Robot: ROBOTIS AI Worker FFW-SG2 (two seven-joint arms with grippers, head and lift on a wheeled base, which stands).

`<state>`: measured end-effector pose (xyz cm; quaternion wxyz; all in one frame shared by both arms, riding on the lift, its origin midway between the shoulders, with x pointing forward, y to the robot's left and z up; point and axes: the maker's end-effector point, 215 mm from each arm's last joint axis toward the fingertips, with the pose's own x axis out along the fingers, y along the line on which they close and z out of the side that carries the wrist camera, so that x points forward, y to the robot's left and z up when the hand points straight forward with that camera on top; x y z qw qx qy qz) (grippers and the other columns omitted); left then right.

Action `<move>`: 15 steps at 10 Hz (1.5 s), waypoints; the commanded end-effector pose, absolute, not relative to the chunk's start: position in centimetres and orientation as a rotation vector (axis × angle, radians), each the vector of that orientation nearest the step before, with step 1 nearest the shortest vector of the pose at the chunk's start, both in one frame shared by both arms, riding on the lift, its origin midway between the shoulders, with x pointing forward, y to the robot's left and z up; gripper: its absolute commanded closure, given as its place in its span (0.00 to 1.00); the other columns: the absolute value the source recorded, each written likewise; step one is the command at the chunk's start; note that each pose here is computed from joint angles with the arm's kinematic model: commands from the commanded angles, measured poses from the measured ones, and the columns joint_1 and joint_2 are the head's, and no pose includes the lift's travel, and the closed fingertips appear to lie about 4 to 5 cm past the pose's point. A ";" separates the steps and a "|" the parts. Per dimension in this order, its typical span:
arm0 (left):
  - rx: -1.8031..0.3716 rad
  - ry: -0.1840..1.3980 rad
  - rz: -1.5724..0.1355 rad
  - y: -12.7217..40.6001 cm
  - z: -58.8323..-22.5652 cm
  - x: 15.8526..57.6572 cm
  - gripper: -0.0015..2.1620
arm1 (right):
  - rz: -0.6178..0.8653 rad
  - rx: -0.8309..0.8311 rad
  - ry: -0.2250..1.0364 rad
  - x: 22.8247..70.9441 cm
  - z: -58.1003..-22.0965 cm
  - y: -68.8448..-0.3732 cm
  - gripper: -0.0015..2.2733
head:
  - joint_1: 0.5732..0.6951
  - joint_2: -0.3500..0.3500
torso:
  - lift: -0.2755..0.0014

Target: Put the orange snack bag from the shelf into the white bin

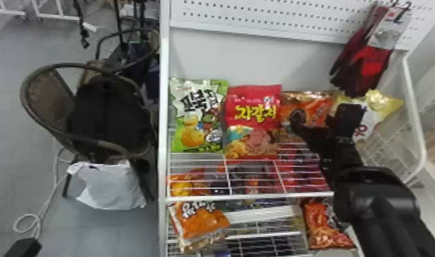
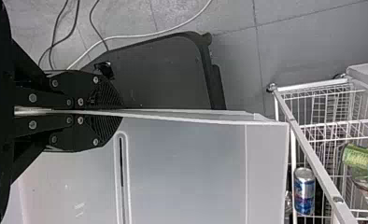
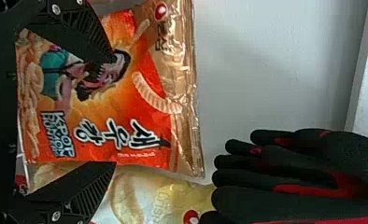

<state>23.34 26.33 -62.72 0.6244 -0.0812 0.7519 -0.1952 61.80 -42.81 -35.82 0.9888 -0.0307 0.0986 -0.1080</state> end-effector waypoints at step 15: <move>-0.210 1.733 -0.436 26.6 -62.9 22.6 0.99 | -0.169 -0.134 0.313 66.1 -36.3 -41.6 0.95 | 1.00 0.23 | 1.00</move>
